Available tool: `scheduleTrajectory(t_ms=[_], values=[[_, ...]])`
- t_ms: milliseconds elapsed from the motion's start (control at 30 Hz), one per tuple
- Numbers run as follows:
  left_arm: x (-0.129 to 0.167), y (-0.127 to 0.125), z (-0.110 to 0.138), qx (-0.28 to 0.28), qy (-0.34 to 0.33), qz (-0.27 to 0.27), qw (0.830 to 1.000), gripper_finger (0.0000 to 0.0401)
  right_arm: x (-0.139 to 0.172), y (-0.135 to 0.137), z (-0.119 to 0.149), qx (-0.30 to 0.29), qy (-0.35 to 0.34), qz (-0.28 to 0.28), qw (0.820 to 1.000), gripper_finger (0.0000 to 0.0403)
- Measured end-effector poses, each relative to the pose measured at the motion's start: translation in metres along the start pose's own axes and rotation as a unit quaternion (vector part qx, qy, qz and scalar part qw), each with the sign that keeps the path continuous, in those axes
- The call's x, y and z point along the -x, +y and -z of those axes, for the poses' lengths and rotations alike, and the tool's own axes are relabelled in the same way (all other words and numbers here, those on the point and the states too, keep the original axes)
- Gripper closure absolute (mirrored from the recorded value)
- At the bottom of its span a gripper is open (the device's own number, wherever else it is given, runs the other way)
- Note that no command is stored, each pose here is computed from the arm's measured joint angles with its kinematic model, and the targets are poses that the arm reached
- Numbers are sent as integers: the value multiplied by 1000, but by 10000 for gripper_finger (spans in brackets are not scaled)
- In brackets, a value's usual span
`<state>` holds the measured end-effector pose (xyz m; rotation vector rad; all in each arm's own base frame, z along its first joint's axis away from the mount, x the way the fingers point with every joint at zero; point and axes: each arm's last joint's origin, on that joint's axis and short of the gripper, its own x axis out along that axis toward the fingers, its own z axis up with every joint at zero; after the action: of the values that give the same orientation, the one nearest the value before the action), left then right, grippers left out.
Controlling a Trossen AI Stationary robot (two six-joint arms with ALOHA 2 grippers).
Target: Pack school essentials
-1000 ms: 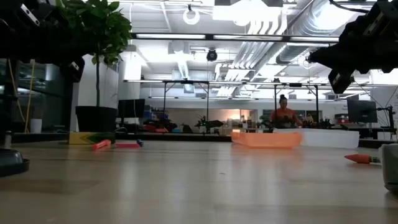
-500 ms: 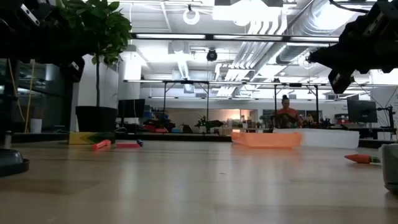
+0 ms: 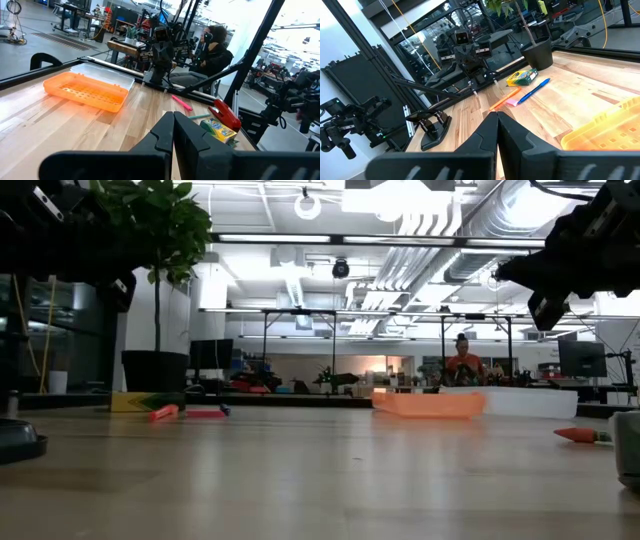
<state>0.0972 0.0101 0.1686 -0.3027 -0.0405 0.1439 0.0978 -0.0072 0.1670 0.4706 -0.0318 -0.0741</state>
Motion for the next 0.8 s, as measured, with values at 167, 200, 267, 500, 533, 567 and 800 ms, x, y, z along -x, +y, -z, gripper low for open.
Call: scheduleTrajectory(t_ms=[167,200,267,500,533,567,800], values=[[0,0,0,0,0,0,1000,401,0,0,0,0,-2,4,1000,402],[0,0,0,0,0,0,1000,401,0,-1,-1,0,-8,13,1000,402],[0,0,0,0,0,0,1000,401,0,-1,-3,-9,-29,31,999,402],[0,0,0,0,0,0,1000,401,2,-1,-16,-80,-135,81,984,402],[0,0,0,0,0,0,1000,401,3,0,-18,-89,-149,81,982,402],[0,0,0,0,0,0,1000,401,3,1,-20,-91,-160,79,980,402],[0,0,0,0,0,0,1000,401,7,18,-46,-59,-189,-18,980,402]])
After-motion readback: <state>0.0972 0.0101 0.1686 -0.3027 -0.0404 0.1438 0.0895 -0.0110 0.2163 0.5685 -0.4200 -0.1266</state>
